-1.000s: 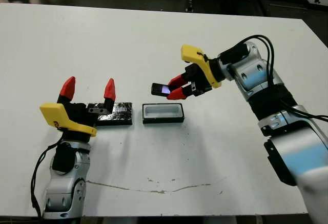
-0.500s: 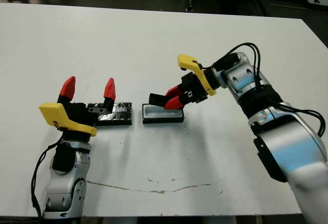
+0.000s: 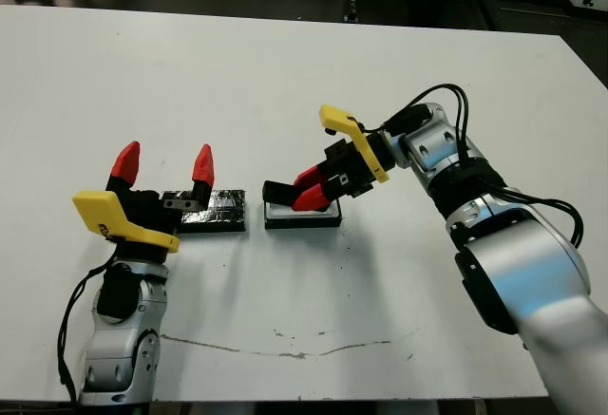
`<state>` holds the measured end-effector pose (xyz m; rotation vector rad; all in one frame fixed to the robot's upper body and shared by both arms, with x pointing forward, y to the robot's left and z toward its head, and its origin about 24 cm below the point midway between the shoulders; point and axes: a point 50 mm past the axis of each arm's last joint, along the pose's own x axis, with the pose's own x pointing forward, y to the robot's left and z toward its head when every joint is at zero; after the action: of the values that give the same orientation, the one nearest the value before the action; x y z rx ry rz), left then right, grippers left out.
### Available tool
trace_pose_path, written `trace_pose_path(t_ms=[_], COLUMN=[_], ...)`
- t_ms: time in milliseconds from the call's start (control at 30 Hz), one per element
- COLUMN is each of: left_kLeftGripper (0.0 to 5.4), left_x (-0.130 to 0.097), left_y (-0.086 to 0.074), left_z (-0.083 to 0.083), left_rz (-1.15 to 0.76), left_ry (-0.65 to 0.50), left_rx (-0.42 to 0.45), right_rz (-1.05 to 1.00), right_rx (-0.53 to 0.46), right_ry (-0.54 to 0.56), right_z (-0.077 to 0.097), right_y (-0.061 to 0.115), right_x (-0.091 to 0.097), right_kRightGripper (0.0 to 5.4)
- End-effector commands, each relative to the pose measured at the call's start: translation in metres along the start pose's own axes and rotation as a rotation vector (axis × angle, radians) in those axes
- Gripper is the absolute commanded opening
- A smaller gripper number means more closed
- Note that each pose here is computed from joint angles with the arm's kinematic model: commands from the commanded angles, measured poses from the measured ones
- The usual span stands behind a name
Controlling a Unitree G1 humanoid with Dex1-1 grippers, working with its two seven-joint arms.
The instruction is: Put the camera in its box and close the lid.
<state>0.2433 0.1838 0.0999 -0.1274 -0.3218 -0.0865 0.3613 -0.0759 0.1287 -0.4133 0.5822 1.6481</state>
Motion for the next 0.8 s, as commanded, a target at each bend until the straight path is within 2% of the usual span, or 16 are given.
trace_pose_path(t_ms=[33,500,800], left_kLeftGripper=[5.4,5.4,5.4], left_x=[-0.0015,-0.0018,-0.0019], left_y=[0.0007,0.0008,0.0005], left_z=[-0.003,-0.0034,-0.0031], left_rz=[0.0,0.001,0.003], left_ry=[0.022,0.024,0.025], left_rx=[0.001,0.007,0.006], right_rz=[-0.04,-0.112,-0.11], right_rx=[-0.047,-0.095,-0.076], right_ry=[0.01,0.013,0.012], right_z=[0.0081,0.0094,0.0076], right_y=[-0.0026,-0.005,-0.005], right_x=[-0.004,-0.0056,-0.0069], right_kRightGripper=[1.66,1.66,1.66])
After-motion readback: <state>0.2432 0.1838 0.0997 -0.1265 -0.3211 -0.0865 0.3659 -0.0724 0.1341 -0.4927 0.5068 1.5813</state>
